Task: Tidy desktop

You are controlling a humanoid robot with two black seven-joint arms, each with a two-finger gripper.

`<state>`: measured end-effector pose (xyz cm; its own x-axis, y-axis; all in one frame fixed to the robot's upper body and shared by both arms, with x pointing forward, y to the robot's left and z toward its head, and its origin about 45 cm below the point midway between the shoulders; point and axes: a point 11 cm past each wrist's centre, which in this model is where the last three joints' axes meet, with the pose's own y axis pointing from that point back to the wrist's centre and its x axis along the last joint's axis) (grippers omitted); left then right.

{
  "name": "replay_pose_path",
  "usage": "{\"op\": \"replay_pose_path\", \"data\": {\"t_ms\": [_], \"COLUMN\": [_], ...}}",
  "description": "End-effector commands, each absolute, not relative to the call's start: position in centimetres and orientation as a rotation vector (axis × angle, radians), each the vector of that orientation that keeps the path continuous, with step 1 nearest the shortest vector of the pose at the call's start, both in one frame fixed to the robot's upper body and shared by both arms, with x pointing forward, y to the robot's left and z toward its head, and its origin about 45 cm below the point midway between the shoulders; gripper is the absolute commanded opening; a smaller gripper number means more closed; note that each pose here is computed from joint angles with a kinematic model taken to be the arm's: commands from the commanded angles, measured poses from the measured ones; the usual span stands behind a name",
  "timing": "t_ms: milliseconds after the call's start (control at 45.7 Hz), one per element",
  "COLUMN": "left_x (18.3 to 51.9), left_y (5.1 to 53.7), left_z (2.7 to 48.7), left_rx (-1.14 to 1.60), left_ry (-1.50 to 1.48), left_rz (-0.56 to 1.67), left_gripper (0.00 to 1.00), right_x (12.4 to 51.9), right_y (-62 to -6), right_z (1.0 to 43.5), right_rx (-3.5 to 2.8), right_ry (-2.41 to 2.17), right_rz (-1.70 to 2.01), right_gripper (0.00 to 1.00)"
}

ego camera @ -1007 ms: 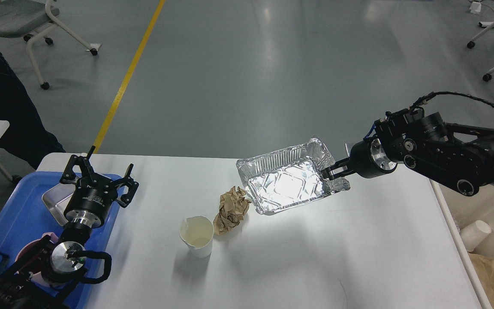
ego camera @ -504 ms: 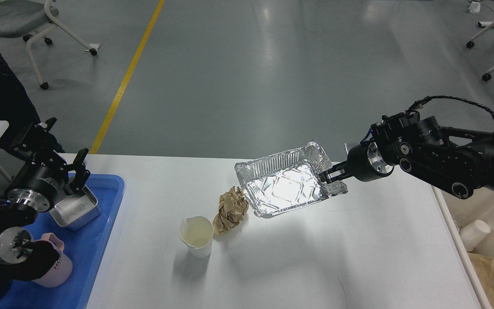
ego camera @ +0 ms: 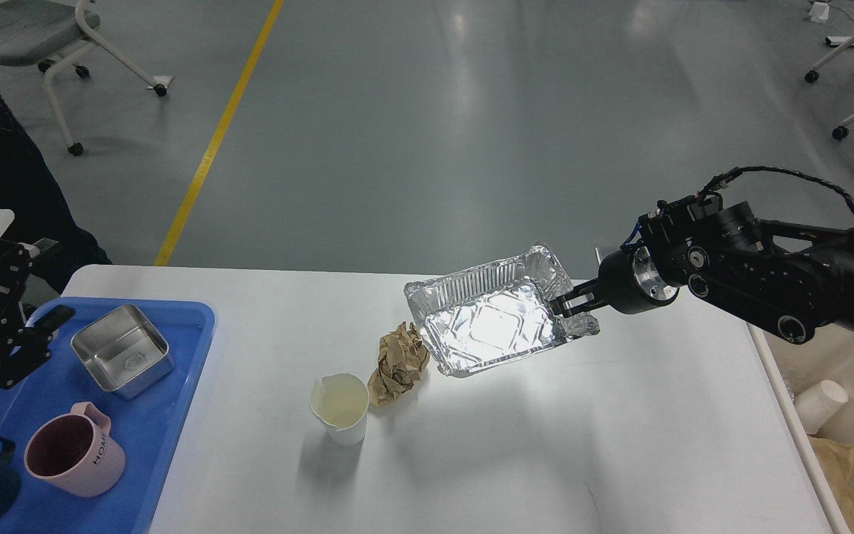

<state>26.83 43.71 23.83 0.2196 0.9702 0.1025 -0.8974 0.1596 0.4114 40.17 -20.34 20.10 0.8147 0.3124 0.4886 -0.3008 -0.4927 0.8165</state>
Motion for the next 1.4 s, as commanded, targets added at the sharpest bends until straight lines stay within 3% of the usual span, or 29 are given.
{"op": "replay_pose_path", "data": {"t_ms": [0, 263, 526, 832, 1380], "left_x": [25.4, 23.2, 23.8, 26.3, 30.4], "left_y": [46.0, 49.6, 48.7, 41.8, 31.4], "left_z": [25.0, 28.7, 29.1, 24.9, 15.0], "left_rx": [0.604, 0.821, 0.843, 0.871, 0.911], "left_ry": [0.090, -0.065, -0.120, -0.171, -0.140], "left_rz": [1.306, 1.267, 1.189, 0.840, 0.591], "left_gripper": [0.96, 0.96, 0.96, 0.96, 0.96], "right_x": [40.2, 40.2, 40.2, 40.1, 40.1], "right_y": [-20.4, -19.8, -19.9, -19.8, -19.8], "right_z": [20.2, 20.1, 20.1, 20.0, 20.0], "right_rx": [1.952, 1.956, 1.956, 1.958, 1.959], "right_ry": [0.006, 0.016, 0.016, 0.017, 0.016], "right_rz": [0.735, 0.741, 0.741, 0.741, 0.740], "right_gripper": [0.00, 0.00, 0.00, 0.00, 0.00]}}
